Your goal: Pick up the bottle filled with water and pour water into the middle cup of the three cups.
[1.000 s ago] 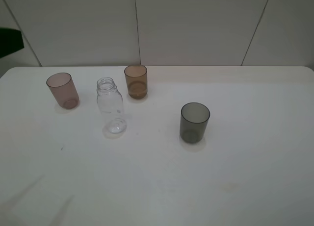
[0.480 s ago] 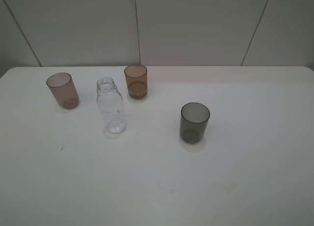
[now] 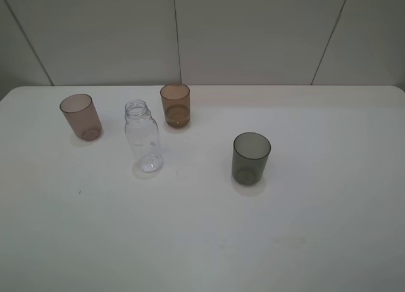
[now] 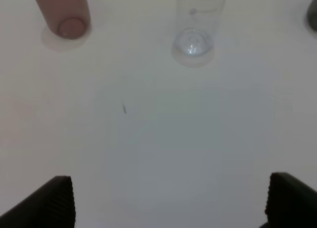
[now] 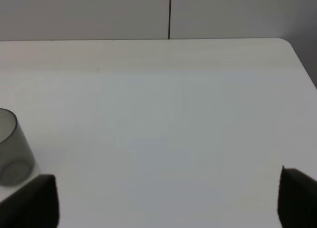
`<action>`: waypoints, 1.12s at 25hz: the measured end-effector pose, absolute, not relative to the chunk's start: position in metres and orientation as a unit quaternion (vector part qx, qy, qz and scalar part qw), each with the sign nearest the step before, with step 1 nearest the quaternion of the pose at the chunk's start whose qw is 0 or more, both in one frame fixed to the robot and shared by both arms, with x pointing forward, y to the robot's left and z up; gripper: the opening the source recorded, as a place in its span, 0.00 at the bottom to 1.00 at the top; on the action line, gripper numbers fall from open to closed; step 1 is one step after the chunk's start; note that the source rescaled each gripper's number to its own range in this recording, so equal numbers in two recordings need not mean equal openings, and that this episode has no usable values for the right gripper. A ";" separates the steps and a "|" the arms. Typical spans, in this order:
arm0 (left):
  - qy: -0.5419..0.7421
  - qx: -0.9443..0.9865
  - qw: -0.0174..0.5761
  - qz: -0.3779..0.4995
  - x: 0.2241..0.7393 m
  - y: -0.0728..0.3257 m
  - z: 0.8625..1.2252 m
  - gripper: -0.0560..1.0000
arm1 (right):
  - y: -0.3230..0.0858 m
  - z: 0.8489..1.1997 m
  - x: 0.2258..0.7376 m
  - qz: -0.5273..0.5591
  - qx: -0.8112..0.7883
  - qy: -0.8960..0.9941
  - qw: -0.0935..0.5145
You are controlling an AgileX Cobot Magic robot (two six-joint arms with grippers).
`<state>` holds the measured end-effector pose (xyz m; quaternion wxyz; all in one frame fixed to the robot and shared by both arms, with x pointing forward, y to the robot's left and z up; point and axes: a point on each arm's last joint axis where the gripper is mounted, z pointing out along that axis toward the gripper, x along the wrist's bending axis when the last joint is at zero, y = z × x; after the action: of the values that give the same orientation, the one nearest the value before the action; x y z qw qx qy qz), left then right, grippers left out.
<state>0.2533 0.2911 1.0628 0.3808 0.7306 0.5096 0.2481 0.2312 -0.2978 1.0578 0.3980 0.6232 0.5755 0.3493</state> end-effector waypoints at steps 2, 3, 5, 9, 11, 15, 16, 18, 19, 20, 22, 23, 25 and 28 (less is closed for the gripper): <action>0.508 0.729 0.385 0.251 0.250 0.292 1.062 0.99 | -0.298 1.058 0.231 0.349 0.623 0.575 0.398; 0.506 0.726 0.390 0.254 0.248 0.293 1.061 0.99 | -0.298 1.058 0.231 0.349 0.623 0.575 0.398; 0.500 0.717 0.407 0.264 0.242 0.294 1.057 0.99 | -0.298 1.058 0.231 0.349 0.623 0.575 0.398; 0.486 0.700 0.438 0.285 0.231 0.298 1.054 0.99 | -0.298 1.058 0.231 0.349 0.623 0.575 0.398; 0.487 0.697 0.441 0.286 0.231 0.298 1.054 0.99 | -0.298 1.058 0.231 0.349 0.623 0.575 0.398; 0.489 0.696 0.441 0.285 0.231 0.298 1.053 0.99 | -0.298 1.058 0.231 0.349 0.623 0.575 0.398; 0.489 0.696 0.441 0.285 0.231 0.298 1.053 0.99 | -0.298 1.058 0.231 0.349 0.623 0.575 0.398; 0.489 0.696 0.441 0.285 0.231 0.298 1.053 0.99 | -0.298 1.058 0.231 0.349 0.623 0.575 0.398; 0.490 0.696 0.441 0.285 0.231 0.298 1.053 0.99 | -0.298 1.058 0.231 0.349 0.623 0.575 0.398; 0.493 0.694 0.439 0.287 0.231 0.298 1.053 0.99 | -0.298 1.058 0.231 0.349 0.623 0.575 0.398; 0.507 0.684 0.433 0.296 0.231 0.297 1.053 0.99 | -0.298 1.058 0.231 0.349 0.623 0.575 0.398; 0.514 0.678 0.430 0.301 0.232 0.297 1.053 0.99 | -0.298 1.058 0.231 0.349 0.623 0.575 0.398; 0.535 0.662 0.422 0.312 0.232 0.296 1.053 0.99 | -0.298 1.058 0.231 0.349 0.623 0.575 0.398; 0.566 0.635 0.408 0.330 0.232 0.295 1.053 0.99 | -0.298 1.058 0.231 0.349 0.623 0.575 0.398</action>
<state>0.2320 0.2953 1.0530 0.4084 0.6352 0.5663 0.3301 0.2312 -0.2978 1.0578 0.3980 0.6232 0.5755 0.3493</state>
